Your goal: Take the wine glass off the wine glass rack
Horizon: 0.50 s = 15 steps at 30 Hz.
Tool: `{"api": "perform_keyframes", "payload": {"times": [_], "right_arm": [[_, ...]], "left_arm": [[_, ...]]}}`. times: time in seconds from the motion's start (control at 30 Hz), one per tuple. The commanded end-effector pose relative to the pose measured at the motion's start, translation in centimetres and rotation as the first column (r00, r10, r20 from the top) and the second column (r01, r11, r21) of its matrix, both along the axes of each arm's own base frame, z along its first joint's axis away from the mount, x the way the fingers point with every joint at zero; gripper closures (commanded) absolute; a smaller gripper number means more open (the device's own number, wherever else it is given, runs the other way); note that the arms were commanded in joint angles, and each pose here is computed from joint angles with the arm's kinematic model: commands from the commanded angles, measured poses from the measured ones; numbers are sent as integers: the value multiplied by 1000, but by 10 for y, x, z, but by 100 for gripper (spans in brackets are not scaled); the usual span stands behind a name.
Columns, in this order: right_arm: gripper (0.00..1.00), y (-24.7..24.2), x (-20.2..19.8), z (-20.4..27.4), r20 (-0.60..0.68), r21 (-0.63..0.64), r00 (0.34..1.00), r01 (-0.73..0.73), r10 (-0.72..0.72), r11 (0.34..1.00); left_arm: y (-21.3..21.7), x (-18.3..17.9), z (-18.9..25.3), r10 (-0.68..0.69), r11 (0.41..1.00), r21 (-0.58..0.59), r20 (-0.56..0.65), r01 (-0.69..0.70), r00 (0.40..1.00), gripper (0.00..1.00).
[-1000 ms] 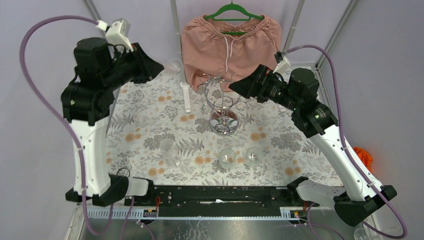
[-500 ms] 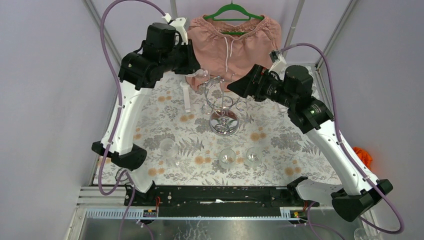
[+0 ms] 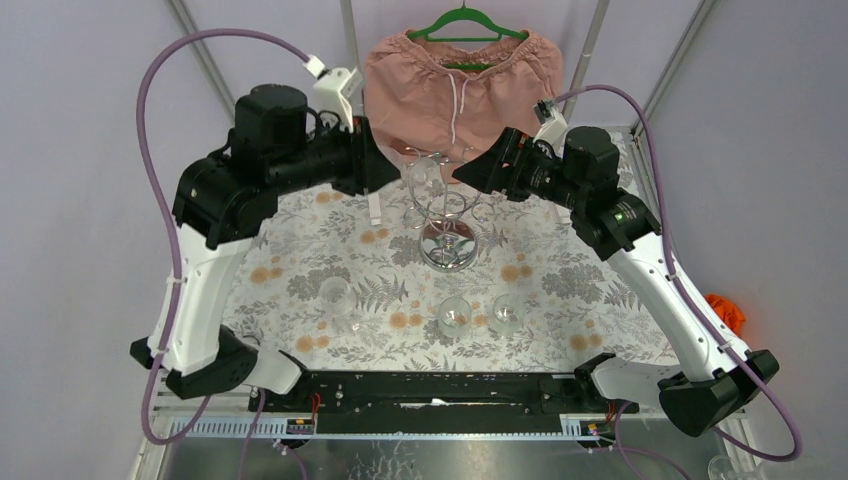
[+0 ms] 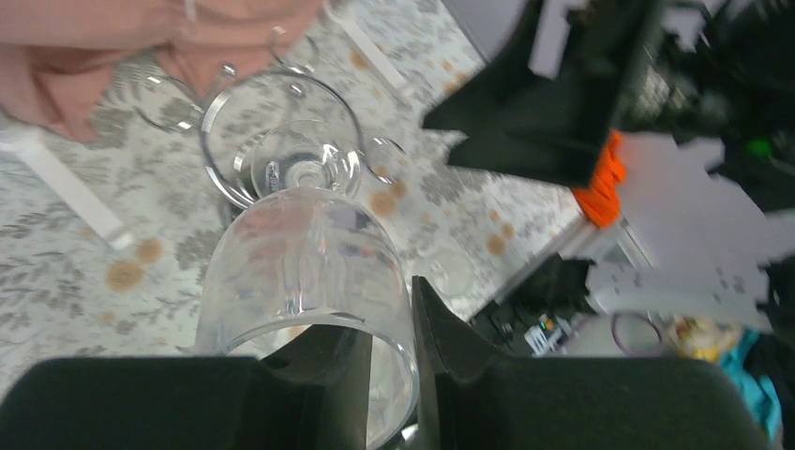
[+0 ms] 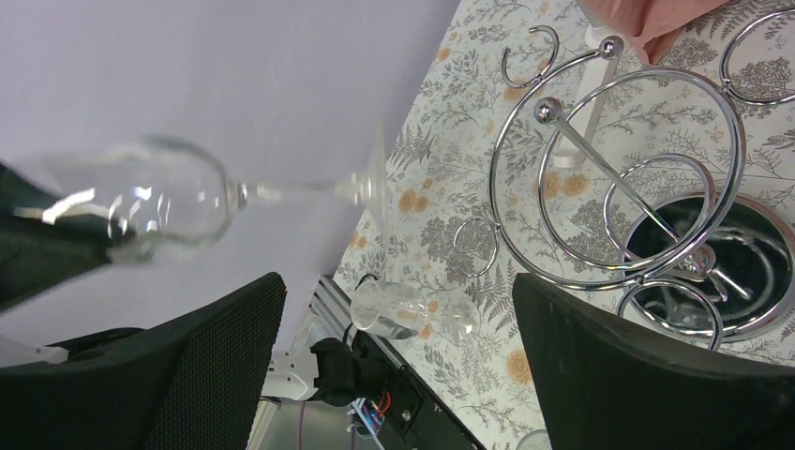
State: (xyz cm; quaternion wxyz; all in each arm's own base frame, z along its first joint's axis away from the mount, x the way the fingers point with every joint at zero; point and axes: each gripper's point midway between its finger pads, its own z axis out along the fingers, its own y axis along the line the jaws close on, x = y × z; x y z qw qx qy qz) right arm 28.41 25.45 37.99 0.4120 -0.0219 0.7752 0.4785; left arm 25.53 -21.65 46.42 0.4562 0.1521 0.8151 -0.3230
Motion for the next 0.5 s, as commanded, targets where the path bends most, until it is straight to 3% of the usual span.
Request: {"api": "perform_keyframes", "payload": {"times": [0.0, 0.47], "right_arm": [[0, 0, -2, 19, 58, 25, 998, -23, 21, 999], [0, -1, -5, 19, 50, 24, 998, -30, 29, 999]], "left_arm": [[-18, -35, 2, -129, 991, -37, 14, 130, 992, 100], [0, -82, -87, -97, 972, 203, -129, 122, 987, 100]]}}
